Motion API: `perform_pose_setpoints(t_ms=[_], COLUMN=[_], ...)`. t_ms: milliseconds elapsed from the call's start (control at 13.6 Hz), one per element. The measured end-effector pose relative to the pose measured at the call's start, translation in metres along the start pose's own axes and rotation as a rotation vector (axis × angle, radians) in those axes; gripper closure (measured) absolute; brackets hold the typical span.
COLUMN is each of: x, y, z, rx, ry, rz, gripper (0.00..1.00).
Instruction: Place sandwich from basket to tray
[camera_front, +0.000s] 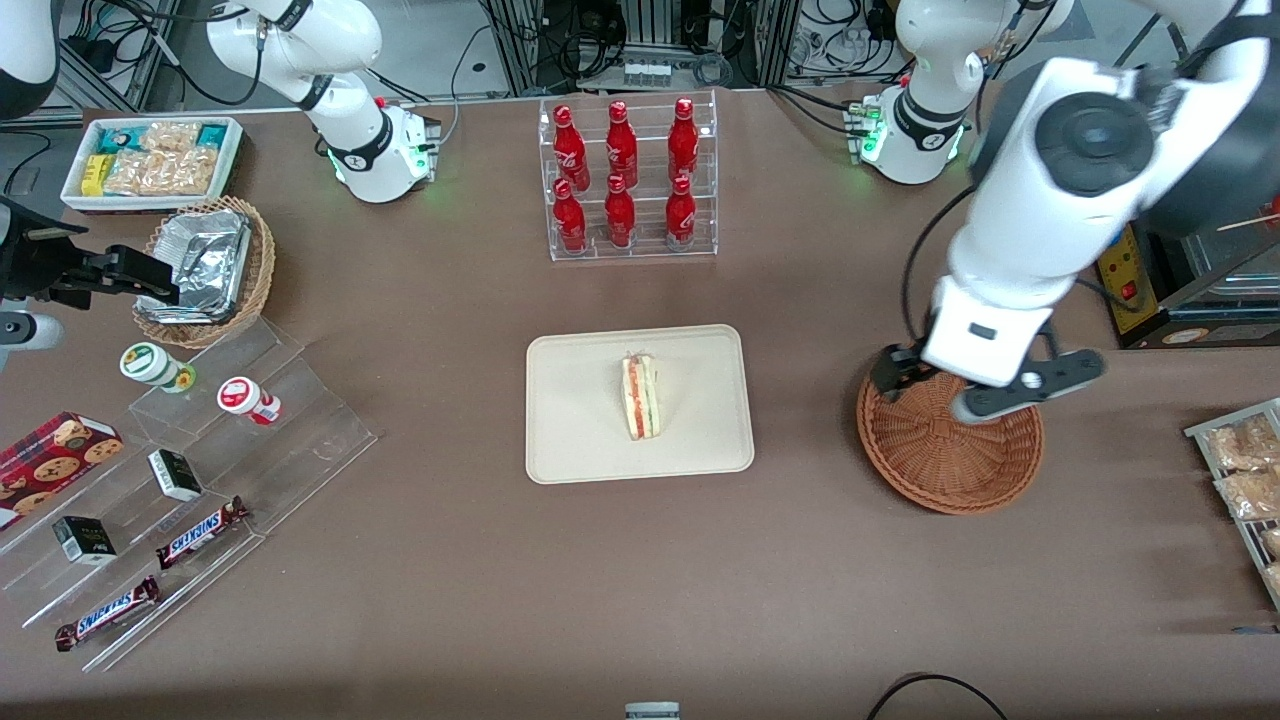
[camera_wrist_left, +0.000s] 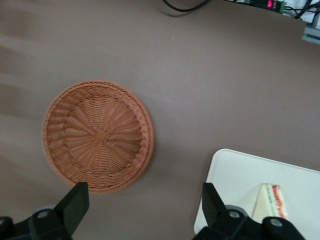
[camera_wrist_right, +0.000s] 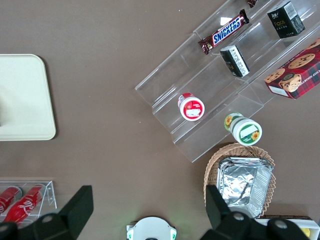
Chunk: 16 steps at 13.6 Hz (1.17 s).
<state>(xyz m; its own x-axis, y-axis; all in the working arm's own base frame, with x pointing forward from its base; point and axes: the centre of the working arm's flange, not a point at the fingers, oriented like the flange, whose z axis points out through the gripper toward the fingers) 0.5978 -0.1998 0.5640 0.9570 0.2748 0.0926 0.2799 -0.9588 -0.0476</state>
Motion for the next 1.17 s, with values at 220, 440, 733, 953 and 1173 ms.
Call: perform_pose_setpoints(t_ms=[220, 440, 733, 953, 1173], x=[0.011, 0.017, 0.015, 0.003, -0.009], y=[-0.042, -0.073, -0.122, -0.155, -0.178], z=[-0.006, -0.011, -0.022, -0.026, -0.03], rx=[0.014, -0.008, -0.039, -0.034, -0.041], ry=[-0.058, -0.105, -0.124, -0.129, -0.132], rz=[0.055, 0.102, 0.151, 0.191, 0.222], gripper=[0.0, 0.0, 0.0, 0.0, 0.0])
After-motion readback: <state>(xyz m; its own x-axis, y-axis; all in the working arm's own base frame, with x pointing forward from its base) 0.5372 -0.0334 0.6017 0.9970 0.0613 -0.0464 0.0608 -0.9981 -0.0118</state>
